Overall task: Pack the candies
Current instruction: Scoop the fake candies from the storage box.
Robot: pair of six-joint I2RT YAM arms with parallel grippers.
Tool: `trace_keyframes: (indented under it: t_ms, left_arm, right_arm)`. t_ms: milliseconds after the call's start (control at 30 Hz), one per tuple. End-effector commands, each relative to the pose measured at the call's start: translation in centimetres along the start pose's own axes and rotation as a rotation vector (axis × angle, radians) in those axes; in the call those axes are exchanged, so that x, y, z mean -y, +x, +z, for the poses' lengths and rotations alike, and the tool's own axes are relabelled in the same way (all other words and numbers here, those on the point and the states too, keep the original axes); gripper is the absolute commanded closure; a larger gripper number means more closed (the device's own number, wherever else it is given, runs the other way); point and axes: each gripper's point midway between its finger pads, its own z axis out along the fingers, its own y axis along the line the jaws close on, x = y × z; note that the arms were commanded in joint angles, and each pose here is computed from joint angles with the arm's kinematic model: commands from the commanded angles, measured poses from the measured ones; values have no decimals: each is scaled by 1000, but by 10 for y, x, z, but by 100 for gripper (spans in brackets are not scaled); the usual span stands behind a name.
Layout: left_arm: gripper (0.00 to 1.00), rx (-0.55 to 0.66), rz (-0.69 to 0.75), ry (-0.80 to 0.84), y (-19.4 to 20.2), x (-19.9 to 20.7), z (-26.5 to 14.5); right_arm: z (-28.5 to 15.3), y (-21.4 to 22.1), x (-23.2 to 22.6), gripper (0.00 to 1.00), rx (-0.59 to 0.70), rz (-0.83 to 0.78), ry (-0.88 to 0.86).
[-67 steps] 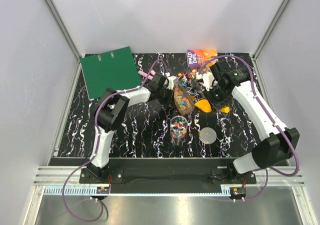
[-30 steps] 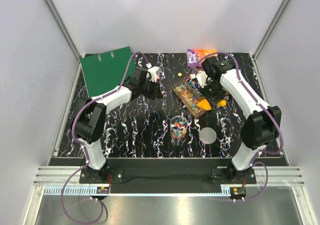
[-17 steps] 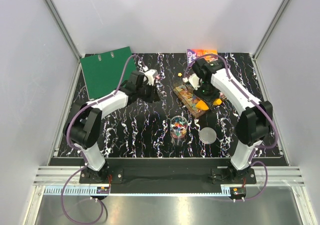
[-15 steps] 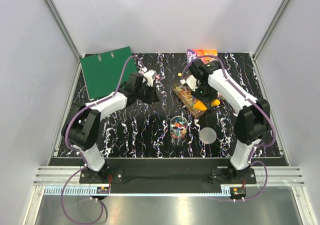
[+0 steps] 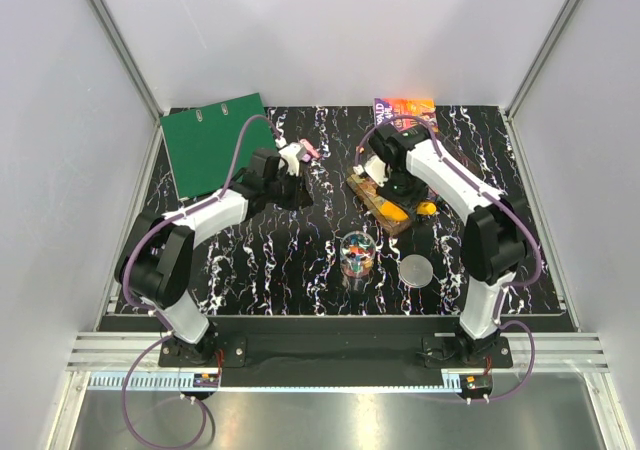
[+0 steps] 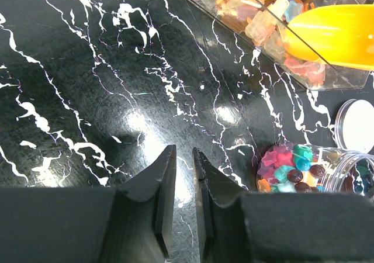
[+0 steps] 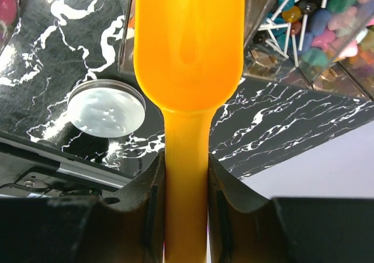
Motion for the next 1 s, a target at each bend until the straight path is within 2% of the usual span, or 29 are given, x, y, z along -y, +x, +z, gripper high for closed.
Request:
trace_keyframes:
  t_ms: [0, 233, 667, 800, 833, 900, 933, 967]
  left_arm:
    - [79, 91, 21, 4, -29, 6, -9]
    - [79, 88, 8, -8, -28, -1, -11]
    - [80, 80, -33, -16, -21, -7, -7]
    - [83, 158, 0, -78, -48, -22, 3]
    - [85, 213, 44, -89, -73, -25, 4]
    - [89, 224, 78, -101, -89, -40, 26]
    - [91, 279, 115, -55, -128, -33, 27]
    - [99, 204, 78, -47, -115, -48, 53]
  right_arm:
    - [-10, 61, -42, 100, -319, -50, -235]
    - [6, 49, -56, 100, -341, 56, -339]
    - [22, -3, -15, 100, -268, -21, -238]
    - [34, -14, -18, 100, -267, -10, -263]
    - [35, -15, -19, 100, -266, 0, -269]
    - [35, -13, -23, 100, -271, 4, -286]
    - [35, -10, -24, 100, -277, 7, -291]
    - [36, -5, -28, 100, -293, 7, -303]
